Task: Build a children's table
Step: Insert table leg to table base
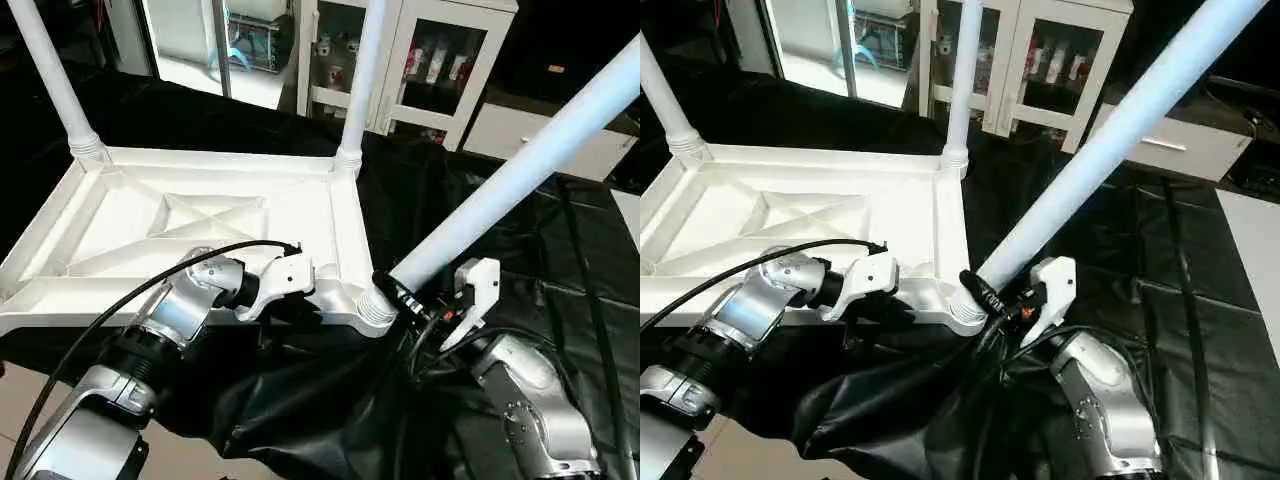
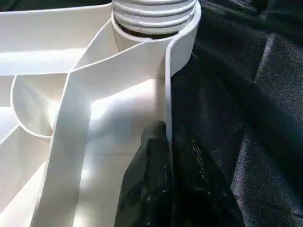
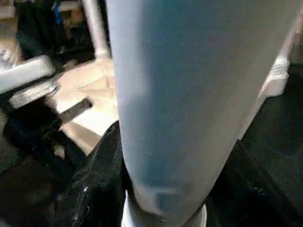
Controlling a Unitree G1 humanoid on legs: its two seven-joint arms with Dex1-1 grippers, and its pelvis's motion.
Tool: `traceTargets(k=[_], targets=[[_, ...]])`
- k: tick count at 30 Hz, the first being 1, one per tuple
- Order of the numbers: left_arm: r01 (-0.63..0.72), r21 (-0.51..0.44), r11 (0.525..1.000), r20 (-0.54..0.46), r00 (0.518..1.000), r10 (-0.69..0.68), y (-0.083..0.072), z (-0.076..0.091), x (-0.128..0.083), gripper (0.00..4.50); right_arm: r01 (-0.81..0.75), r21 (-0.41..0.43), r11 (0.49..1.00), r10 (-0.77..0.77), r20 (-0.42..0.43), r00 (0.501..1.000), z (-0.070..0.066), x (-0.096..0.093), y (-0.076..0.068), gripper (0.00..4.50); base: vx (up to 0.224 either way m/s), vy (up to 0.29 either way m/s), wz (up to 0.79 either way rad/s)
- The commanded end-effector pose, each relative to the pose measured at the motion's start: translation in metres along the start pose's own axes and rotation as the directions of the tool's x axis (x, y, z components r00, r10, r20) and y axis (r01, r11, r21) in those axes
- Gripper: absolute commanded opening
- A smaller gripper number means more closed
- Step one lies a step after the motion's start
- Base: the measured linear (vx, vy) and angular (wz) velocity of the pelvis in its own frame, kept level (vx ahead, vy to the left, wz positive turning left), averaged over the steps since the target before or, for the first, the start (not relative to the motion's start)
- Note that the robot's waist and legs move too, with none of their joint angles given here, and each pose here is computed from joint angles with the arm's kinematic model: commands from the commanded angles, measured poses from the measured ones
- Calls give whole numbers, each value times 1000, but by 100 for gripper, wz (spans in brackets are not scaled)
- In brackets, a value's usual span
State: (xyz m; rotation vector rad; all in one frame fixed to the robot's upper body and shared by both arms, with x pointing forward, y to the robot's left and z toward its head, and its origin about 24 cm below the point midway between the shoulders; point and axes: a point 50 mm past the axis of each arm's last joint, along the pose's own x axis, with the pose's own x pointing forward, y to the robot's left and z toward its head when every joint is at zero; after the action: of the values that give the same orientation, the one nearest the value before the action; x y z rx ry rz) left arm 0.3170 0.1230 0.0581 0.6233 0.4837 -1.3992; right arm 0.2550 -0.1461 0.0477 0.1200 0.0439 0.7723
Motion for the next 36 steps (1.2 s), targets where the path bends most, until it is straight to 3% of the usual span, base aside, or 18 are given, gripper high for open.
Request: traceTargets(k=[1,9,17,26,30,36], targets=[[-14,-62,998,-52,999,11,-5,-18,2,0,-21,28,999,26,-192,981,-31,-10,3,186,0,0,0],[-12,-65,998,-53,999,8,-6,-18,2,0,-78,46,996,88,-286,954,-38,-11,6,186,0,0,0],[-2,-68,998,-56,998,-2,-7,-18,2,0,-96,34,995,102,-412,905,-40,-4,-2,186,0,0,0],[-2,-70,998,-56,998,-2,-8,-18,3,0,-171,56,984,176,-483,858,-41,2,3,185,0,0,0],[-5,-71,997,-58,998,1,-7,-19,2,0,-156,93,983,181,-535,825,-54,-1,6,185,0,0,0],[-6,-70,998,-59,998,2,-7,-19,2,0,-11,97,995,58,-493,868,-59,4,-5,185,0,0,0]])
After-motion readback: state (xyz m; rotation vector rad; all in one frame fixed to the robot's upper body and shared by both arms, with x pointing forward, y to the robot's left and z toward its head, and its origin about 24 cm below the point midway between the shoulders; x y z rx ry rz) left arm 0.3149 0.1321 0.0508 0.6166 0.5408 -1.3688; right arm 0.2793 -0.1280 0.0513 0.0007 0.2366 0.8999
